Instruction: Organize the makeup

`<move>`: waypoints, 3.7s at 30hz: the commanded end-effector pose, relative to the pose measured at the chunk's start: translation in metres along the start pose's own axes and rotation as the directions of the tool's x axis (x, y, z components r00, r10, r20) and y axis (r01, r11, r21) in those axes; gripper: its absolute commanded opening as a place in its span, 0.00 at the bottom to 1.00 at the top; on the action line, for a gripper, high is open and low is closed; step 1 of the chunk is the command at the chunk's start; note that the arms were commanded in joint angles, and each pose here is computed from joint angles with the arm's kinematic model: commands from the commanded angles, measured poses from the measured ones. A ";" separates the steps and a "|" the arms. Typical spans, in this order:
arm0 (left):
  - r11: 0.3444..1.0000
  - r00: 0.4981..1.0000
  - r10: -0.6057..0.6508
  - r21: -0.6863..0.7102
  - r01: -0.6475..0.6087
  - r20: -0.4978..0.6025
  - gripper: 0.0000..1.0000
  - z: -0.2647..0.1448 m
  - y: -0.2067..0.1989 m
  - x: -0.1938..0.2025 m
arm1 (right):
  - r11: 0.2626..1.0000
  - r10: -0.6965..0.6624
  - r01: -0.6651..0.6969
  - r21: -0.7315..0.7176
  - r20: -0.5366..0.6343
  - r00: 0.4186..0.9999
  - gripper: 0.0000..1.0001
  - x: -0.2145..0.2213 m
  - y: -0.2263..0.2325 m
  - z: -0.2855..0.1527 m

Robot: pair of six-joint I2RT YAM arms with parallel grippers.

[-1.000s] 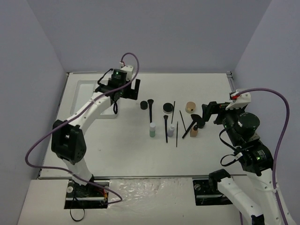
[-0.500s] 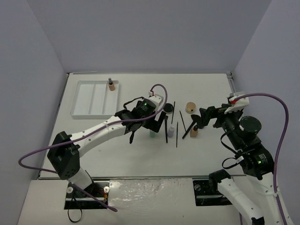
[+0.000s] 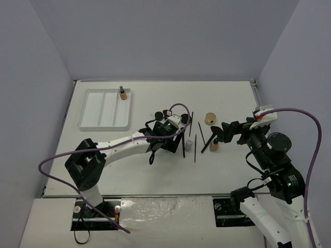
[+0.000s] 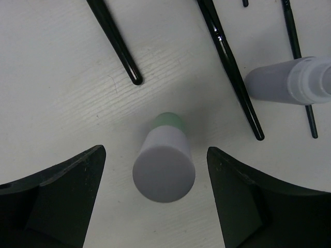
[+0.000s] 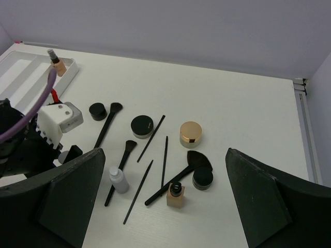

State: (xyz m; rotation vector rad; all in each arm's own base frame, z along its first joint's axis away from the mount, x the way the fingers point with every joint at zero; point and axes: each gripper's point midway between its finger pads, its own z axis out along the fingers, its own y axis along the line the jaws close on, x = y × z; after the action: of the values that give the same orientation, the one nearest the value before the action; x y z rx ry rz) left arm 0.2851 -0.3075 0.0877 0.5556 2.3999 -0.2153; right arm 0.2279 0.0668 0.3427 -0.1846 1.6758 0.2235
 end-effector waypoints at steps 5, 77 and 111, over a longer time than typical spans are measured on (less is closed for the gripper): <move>0.999 0.994 -0.044 0.013 0.043 0.104 0.52 -0.004 -0.009 -0.032 | 1.000 -0.007 0.008 -0.007 0.058 0.998 1.00 -0.016 0.002 0.000; 0.893 0.899 -0.317 -0.224 0.390 0.304 0.39 0.063 0.329 -0.154 | 0.989 -0.046 0.048 0.141 -0.012 0.999 1.00 -0.019 -0.023 0.031; 0.982 0.960 0.041 0.168 -0.090 0.276 0.80 -0.068 0.007 -0.098 | 0.999 -0.031 0.029 0.042 0.049 0.998 1.00 -0.025 -0.006 0.014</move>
State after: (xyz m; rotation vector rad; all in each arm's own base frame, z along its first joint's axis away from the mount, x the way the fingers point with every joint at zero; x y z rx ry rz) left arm 0.3434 -0.2779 0.1789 0.5789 2.1940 -0.3497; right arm 0.2425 0.0555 0.3463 -0.1656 1.7025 0.1211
